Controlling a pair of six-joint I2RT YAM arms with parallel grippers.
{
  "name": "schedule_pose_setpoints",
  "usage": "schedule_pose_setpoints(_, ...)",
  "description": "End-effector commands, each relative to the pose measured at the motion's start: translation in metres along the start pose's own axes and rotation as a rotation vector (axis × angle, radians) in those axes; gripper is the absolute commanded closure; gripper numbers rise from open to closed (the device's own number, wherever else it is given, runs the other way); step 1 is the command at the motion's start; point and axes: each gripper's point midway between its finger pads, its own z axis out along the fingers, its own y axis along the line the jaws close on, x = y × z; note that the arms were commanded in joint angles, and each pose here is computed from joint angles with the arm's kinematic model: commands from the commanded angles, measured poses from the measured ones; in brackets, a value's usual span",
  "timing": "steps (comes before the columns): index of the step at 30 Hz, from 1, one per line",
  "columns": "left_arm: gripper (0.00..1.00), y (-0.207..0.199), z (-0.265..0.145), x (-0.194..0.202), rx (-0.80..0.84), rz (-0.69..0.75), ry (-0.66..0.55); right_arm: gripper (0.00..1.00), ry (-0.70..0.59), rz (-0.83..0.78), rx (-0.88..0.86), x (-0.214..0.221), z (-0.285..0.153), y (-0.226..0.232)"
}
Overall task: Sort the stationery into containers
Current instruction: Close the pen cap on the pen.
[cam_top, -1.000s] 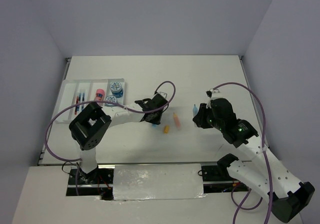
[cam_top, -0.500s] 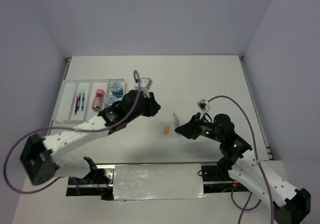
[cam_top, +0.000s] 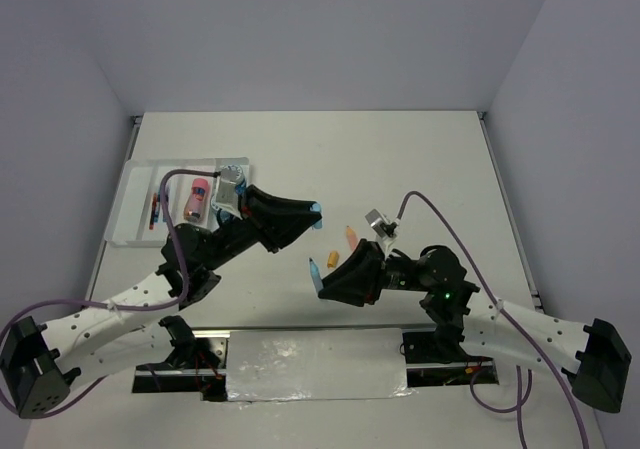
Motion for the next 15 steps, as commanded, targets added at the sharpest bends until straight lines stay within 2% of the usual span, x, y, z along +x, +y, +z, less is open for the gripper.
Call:
schedule_pose_setpoints(1,0.92,-0.062,-0.013,-0.045,0.249,0.019,-0.154,0.99,-0.15,-0.132,-0.104,-0.047,0.007,0.039)
schedule_pose_setpoints(15,0.92,-0.067,-0.022,-0.044,0.273,-0.013,-0.166,1.0,-0.165,-0.152,0.002,-0.066,0.019,0.026)
